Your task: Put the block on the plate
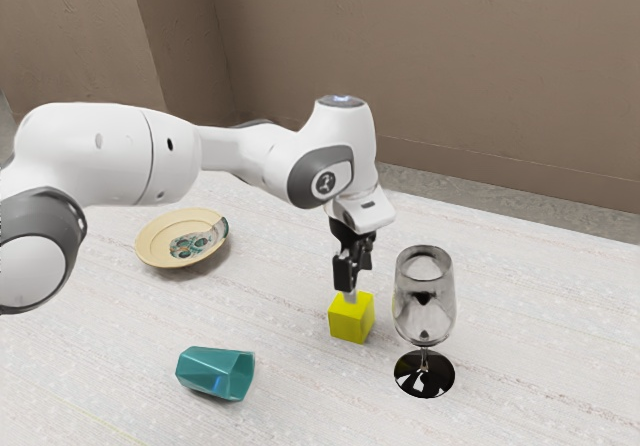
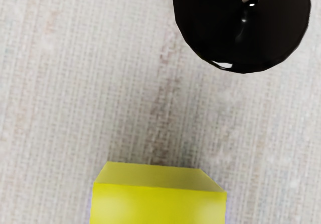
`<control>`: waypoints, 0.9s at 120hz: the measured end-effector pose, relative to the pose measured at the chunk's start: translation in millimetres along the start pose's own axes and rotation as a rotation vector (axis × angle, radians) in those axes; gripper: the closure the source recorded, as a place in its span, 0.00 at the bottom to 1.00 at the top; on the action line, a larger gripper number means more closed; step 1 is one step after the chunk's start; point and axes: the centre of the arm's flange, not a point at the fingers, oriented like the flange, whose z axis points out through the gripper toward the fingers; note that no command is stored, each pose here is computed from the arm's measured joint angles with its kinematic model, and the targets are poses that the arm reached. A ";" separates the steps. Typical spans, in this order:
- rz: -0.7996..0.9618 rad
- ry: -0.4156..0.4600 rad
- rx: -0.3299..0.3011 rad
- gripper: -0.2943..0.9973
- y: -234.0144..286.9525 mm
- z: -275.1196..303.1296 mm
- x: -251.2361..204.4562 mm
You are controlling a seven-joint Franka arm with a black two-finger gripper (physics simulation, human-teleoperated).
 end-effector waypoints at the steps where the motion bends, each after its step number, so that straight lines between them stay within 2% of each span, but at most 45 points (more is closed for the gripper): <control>1: 0.000 0.001 -0.001 0.23 0.1 1.2 -0.1; 44: -0.020 0.028 -0.011 0.23 5.1 37.8 -11.2; 77: -0.068 0.037 -0.030 0.23 2.4 58.8 -38.4; 108: -0.072 0.029 -0.048 0.23 3.0 77.4 -38.5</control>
